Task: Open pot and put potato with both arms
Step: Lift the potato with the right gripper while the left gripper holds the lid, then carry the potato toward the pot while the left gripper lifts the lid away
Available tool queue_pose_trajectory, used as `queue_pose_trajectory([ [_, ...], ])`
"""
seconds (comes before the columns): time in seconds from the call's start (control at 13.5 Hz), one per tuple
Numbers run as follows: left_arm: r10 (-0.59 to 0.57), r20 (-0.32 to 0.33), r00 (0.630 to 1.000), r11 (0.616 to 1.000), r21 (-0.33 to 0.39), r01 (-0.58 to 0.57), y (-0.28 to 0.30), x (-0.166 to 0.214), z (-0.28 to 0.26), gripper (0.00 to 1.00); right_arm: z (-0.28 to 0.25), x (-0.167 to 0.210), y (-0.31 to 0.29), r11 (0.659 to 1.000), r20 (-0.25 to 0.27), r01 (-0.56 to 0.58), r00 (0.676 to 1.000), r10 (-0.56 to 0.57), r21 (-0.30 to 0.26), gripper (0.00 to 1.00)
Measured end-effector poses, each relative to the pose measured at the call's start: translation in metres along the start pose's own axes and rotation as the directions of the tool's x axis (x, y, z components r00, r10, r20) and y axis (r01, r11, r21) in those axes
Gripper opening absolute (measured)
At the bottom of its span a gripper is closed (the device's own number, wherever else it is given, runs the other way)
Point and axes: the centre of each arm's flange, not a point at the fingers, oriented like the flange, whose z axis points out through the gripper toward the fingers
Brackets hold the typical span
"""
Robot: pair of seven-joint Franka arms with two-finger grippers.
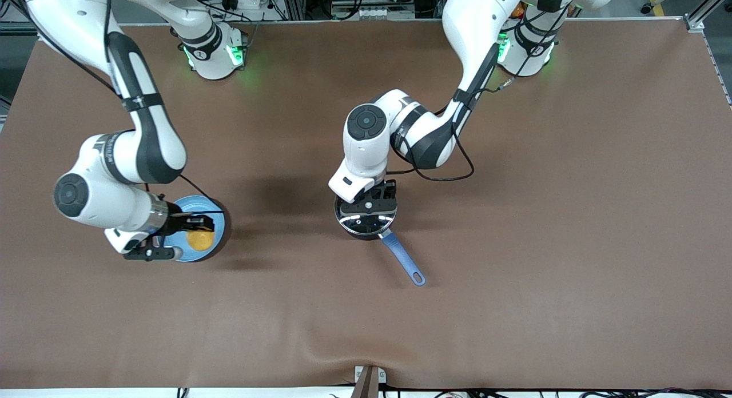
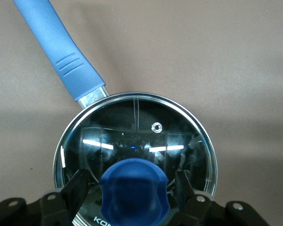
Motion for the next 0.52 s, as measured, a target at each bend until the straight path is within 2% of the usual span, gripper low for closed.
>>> queue_pose_trajectory([
  [0.07,0.0,0.001,1.0,1.0,0.002,0.0,0.0,0.0,0.001,0.77,0.001,-0.002,-0.017,1.0,0.0,-0.012,1.0,0.012,0.0,0.59],
  [0.3,0.002,0.008,1.0,1.0,0.009,-0.002,0.0,-0.002,0.009,0.71,0.001,-0.01,-0.075,0.998,-0.006,-0.058,0.998,0.058,0.015,0.59],
  [0.37,0.003,0.007,1.0,1.0,0.007,-0.003,0.001,-0.002,0.008,0.61,0.001,-0.014,-0.095,0.997,-0.005,-0.071,0.997,0.071,0.031,0.59],
  [0.52,-0.001,0.01,1.0,1.0,0.001,0.001,0.001,-0.002,0.007,0.6,-0.002,-0.019,-0.124,0.995,-0.007,-0.085,0.996,0.085,0.058,0.59],
])
